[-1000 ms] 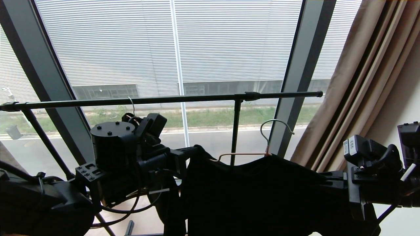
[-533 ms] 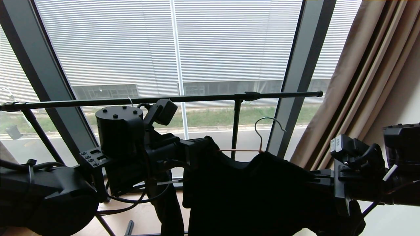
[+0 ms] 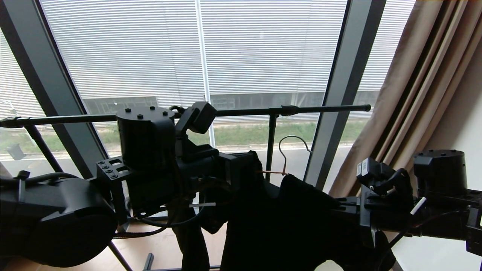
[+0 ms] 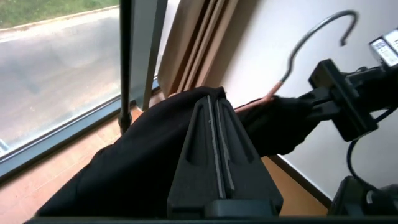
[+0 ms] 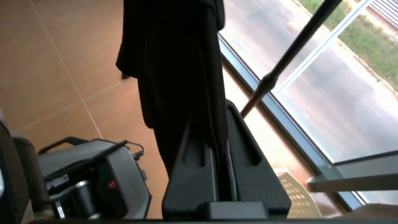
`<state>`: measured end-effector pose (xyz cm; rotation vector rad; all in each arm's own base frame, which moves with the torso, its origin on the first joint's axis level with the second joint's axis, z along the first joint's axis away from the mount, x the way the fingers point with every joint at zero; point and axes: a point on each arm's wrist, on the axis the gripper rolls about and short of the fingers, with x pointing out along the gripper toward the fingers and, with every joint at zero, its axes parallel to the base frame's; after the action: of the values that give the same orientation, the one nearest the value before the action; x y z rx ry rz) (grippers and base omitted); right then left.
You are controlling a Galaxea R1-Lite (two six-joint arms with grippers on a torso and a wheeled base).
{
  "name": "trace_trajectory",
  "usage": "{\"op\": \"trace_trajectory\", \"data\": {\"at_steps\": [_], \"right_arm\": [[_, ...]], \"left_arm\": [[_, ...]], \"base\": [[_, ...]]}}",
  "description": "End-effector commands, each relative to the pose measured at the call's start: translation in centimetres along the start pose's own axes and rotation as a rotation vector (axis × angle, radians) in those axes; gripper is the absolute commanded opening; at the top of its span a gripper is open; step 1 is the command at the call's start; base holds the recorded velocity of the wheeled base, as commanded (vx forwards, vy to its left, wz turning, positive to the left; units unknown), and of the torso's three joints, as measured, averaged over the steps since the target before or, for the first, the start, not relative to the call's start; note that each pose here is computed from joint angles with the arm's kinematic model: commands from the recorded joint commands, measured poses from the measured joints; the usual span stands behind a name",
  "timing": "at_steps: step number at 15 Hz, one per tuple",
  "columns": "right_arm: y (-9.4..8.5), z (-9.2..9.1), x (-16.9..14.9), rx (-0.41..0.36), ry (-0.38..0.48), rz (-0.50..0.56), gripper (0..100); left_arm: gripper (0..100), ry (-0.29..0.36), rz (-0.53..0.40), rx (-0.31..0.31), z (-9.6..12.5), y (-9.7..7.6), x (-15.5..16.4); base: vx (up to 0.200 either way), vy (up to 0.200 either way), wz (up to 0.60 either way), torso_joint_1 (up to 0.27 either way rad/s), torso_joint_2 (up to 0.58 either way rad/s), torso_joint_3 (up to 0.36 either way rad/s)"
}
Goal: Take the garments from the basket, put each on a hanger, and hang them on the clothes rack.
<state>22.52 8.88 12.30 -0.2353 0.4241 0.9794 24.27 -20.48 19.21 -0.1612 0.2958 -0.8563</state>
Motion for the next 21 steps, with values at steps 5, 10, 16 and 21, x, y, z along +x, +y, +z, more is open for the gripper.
{"op": "trace_trajectory", "data": {"at_steps": [5,10,16,21], "right_arm": [[0.3,-1.3,1.8,0.043,-0.010,0.032,0],[0.4,-1.2,1.5,0.040,-0.086,0.022,0],[0.3,-1.0,0.8,0.055,-0.184,0.042,0],[-0.5,-1.1,0.1,0.062,-0.201,0.039,0]], "left_arm": [[0,-0.015,-0.074,0.018,1.0,-2.6,-0.5],[0,0.018,-0.072,0.015,0.0,-2.5,-0.6],[0,0.044,-0.076,0.073,-0.8,-2.6,-1.0],[100,0.037,-0.088,0.099,-0.8,-3.1,-1.5]], "base": [[0.000,0.000,0.00,0.000,0.00,0.000],[0.000,0.000,0.00,0.000,0.00,0.000],[0.000,0.000,0.00,0.000,0.00,0.000],[0.000,0.000,0.00,0.000,0.00,0.000]]}}
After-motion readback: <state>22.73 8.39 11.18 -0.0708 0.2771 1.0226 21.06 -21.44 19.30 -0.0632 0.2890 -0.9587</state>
